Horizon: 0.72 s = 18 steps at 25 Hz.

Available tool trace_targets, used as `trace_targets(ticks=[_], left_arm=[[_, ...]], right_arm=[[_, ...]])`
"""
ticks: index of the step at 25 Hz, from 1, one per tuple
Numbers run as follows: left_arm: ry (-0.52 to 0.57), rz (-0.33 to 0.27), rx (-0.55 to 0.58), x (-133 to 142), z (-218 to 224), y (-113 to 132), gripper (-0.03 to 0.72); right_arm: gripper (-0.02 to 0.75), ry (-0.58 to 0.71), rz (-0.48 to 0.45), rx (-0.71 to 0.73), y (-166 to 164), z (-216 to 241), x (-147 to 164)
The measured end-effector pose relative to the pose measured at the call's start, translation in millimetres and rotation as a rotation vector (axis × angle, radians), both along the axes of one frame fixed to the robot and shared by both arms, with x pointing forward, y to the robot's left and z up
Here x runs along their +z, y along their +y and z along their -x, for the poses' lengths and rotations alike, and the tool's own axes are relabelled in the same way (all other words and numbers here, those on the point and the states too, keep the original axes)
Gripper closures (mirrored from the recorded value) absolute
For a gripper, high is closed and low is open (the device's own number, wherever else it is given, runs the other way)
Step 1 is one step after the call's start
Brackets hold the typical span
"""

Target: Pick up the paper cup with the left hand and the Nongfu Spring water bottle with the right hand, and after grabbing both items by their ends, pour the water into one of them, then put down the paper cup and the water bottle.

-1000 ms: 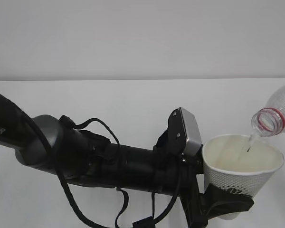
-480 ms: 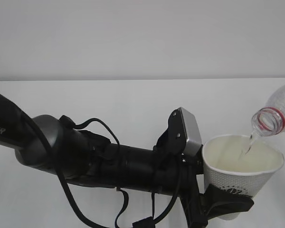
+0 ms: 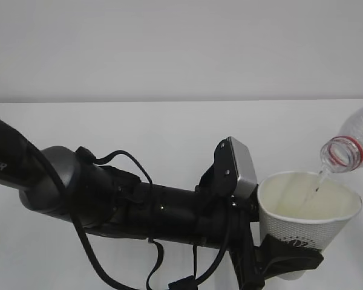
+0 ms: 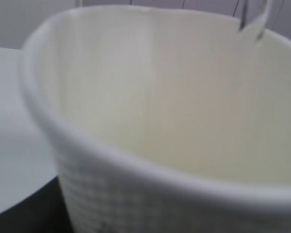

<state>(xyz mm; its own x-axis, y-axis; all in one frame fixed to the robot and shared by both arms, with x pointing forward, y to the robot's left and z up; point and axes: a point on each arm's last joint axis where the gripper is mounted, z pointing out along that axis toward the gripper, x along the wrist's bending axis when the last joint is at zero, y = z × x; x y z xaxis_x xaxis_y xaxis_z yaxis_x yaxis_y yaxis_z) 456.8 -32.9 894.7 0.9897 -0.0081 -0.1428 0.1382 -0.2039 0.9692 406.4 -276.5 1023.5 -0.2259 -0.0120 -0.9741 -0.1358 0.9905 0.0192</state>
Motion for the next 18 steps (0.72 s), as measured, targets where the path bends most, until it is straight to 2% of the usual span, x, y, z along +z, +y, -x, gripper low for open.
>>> trace_targets(ticks=[18], left_arm=[[-0.001,-0.003,0.001,-0.3,-0.1,0.1,0.176]], right_arm=[[0.323,-0.002,0.0,0.0,0.0,0.0,0.2]])
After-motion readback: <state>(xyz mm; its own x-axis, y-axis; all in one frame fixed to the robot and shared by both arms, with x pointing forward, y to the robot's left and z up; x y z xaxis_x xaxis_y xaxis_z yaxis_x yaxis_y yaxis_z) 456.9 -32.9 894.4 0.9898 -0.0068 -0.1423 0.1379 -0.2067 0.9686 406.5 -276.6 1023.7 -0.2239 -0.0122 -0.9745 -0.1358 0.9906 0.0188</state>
